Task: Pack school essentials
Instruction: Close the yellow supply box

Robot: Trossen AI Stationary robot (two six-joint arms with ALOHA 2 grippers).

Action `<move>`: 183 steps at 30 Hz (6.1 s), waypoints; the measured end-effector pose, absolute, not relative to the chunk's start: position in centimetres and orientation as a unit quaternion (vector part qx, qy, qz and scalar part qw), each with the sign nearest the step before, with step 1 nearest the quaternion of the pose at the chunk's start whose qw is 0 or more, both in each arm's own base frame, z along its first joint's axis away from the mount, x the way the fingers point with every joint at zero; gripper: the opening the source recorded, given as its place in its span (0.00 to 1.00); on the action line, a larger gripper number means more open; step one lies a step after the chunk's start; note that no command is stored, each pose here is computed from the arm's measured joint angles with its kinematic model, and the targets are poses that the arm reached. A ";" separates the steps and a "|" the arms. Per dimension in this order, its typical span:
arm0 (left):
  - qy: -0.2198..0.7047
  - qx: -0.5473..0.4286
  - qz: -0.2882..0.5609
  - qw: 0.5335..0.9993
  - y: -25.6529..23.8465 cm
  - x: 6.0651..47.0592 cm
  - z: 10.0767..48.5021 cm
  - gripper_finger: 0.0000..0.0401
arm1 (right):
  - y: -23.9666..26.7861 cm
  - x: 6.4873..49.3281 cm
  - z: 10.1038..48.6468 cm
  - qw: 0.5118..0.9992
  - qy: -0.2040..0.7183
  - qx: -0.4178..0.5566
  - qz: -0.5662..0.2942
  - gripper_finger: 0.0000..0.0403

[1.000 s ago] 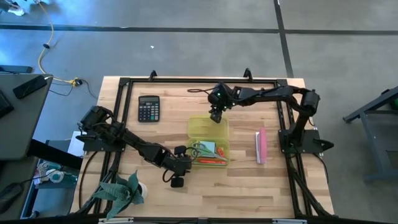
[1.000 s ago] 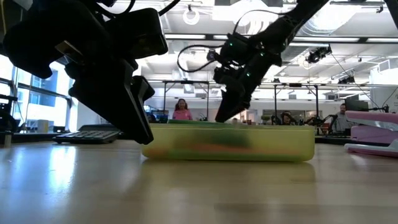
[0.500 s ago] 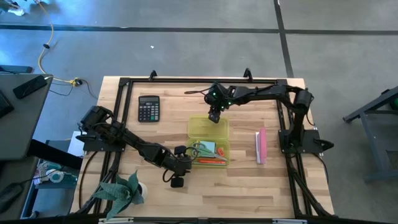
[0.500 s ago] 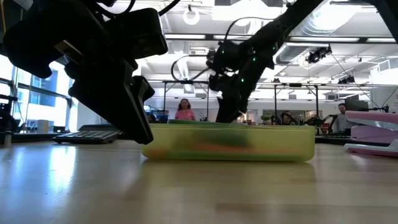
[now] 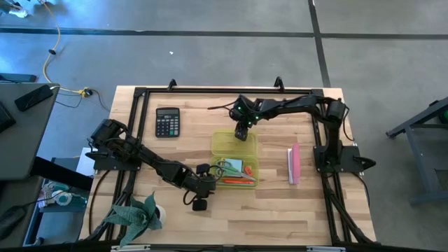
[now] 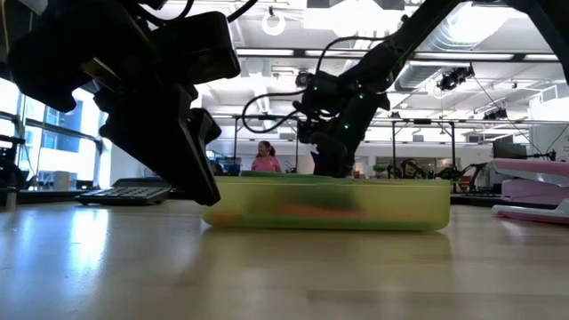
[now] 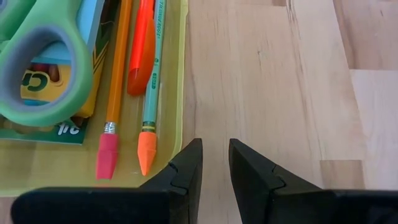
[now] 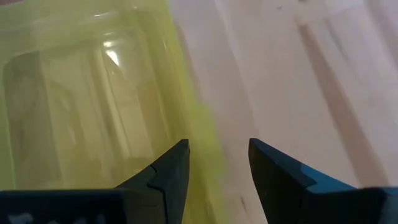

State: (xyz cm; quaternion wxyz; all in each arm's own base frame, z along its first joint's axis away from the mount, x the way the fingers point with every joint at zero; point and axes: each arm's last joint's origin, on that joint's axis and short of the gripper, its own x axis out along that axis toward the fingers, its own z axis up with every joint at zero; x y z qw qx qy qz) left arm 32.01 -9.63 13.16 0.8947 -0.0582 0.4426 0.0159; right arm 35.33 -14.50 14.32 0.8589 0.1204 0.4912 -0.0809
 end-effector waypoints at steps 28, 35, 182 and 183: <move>0.420 -0.065 0.012 0.905 -9.7 32.4 13.5 0.17 | -14.6 36.3 14.7 0.861 0.493 0.107 -0.059 0.01; 0.420 -0.066 0.012 0.905 -9.7 32.4 13.5 0.17 | -14.5 36.3 14.8 0.859 0.497 0.106 -0.062 0.02; 0.465 -0.103 -0.038 0.879 -8.7 34.1 15.9 0.40 | 0.5 37.4 24.1 0.805 0.519 -0.241 -0.160 0.02; 0.475 -0.100 -0.033 0.874 -8.7 34.0 15.9 0.39 | 0.6 37.4 24.1 0.805 0.518 -0.241 -0.160 0.02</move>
